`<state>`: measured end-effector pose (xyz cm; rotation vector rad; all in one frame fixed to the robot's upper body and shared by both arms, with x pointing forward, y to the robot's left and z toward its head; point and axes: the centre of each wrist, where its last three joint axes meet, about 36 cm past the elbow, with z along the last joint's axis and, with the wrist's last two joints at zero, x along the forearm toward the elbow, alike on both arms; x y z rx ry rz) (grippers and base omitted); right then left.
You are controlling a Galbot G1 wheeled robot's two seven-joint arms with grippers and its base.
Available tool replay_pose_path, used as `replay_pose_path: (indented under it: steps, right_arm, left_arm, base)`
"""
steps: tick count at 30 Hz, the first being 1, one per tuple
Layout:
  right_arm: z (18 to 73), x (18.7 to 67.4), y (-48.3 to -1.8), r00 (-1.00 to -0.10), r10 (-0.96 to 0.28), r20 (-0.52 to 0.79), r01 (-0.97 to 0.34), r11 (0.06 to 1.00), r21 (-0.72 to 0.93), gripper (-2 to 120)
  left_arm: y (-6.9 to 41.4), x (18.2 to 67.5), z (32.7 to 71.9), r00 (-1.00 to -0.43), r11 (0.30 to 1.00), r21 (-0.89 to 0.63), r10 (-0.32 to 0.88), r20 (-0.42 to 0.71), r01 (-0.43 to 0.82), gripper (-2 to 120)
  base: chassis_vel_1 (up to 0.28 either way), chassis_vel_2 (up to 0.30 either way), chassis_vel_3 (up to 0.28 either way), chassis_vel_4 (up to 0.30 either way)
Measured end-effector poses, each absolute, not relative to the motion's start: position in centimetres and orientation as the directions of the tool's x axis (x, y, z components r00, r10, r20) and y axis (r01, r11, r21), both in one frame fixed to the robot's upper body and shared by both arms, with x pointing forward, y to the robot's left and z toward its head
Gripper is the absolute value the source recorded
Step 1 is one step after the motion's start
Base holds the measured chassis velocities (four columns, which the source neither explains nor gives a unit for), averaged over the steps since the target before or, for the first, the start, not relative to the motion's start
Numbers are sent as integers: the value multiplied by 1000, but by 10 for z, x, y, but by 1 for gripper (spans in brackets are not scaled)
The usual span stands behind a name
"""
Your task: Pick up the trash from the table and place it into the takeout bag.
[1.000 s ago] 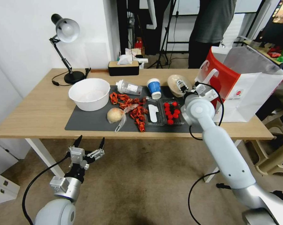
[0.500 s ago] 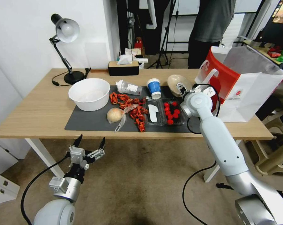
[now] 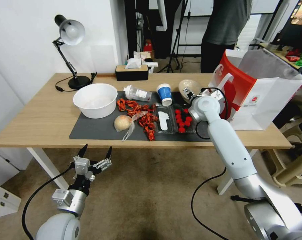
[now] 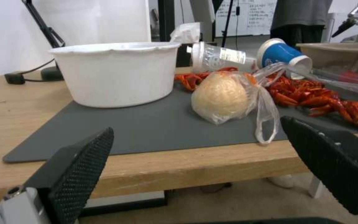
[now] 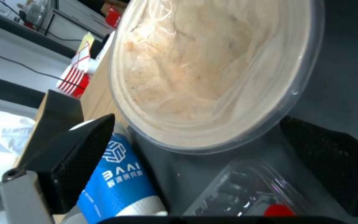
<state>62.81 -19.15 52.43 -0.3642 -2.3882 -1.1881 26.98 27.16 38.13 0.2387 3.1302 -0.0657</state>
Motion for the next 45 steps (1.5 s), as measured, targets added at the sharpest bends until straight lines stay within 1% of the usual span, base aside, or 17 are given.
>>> replay_pose_path:
  steps: [10, 13, 14, 16, 18, 20, 22, 23, 25, 27, 29, 31, 32, 34, 36, 40, 45]
  right_arm:
    - [521, 642, -192, -859, 33, 511, 427, 597, 679, 98]
    - [521, 645, -192, -857, 34, 514, 431, 596, 678, 92]
    - [519, 648, -192, -854, 35, 520, 436, 594, 676, 86]
    - [517, 648, -192, -852, 34, 522, 438, 592, 676, 83]
    - [516, 649, -192, -852, 34, 523, 439, 591, 677, 73]
    - [516, 648, -192, -852, 34, 523, 439, 591, 677, 72]
    - [514, 646, -191, -851, 41, 523, 441, 597, 670, 59]
    - [514, 646, -191, -851, 41, 523, 441, 597, 670, 59]
    - [514, 646, -191, -851, 46, 524, 443, 599, 667, 49]
    - [514, 646, -192, -851, 47, 523, 443, 598, 668, 47]
    - [516, 645, -193, -852, 48, 521, 443, 594, 671, 36]
    - [516, 645, -193, -853, 48, 520, 443, 592, 673, 34]
    - [517, 644, -192, -854, 46, 519, 442, 591, 675, 24]
    - [516, 644, -192, -854, 46, 519, 442, 591, 675, 21]
    - [517, 643, -193, -855, 49, 516, 441, 591, 675, 10]
    - [519, 642, -197, -862, 75, 502, 440, 603, 665, 2]
    - [524, 639, -199, -878, 96, 469, 421, 622, 661, 2]
  left_arm:
    - [272, 271, 380, -988, 987, -46, 152, -7, 152, 100]
    - [273, 271, 380, -989, 987, -50, 151, -7, 151, 100]
    - [273, 271, 380, -989, 987, -53, 150, -8, 150, 100]
    - [273, 271, 379, -989, 987, -54, 150, -8, 150, 100]
    - [274, 272, 380, -989, 987, -54, 149, -9, 149, 100]
    - [274, 272, 380, -989, 987, -54, 149, -10, 149, 100]
    - [275, 272, 380, -989, 987, -53, 149, -10, 150, 100]
    - [275, 272, 380, -989, 987, -53, 149, -10, 150, 100]
    - [274, 272, 380, -989, 987, -54, 150, -11, 151, 100]
    - [274, 272, 380, -989, 987, -54, 150, -11, 151, 100]
    - [274, 272, 381, -989, 987, -54, 150, -13, 150, 100]
    - [274, 272, 381, -989, 987, -55, 150, -13, 150, 100]
    - [274, 272, 381, -989, 987, -56, 149, -14, 149, 100]
    - [274, 273, 381, -989, 987, -58, 148, -14, 149, 100]
    - [275, 273, 381, -989, 987, -67, 148, -16, 149, 100]
    - [276, 273, 381, -989, 987, -68, 146, -17, 147, 100]
    - [276, 273, 381, -989, 987, -67, 146, -16, 147, 100]
  base:
    - [0, 0, 0, 0]
    - [0, 0, 0, 0]
    - [0, 0, 0, 0]
    - [0, 0, 0, 0]
    - [0, 0, 0, 0]
    - [0, 0, 0, 0]
    - [0, 0, 0, 0]
    - [0, 0, 0, 0]
    - [0, 0, 0, 0]
    - [0, 0, 0, 0]
    - [0, 0, 0, 0]
    - [0, 0, 0, 0]
    - [0, 0, 0, 0]
    - [0, 0, 0, 0]
    - [0, 0, 0, 0]
    - [0, 0, 0, 0]
    - [0, 0, 0, 0]
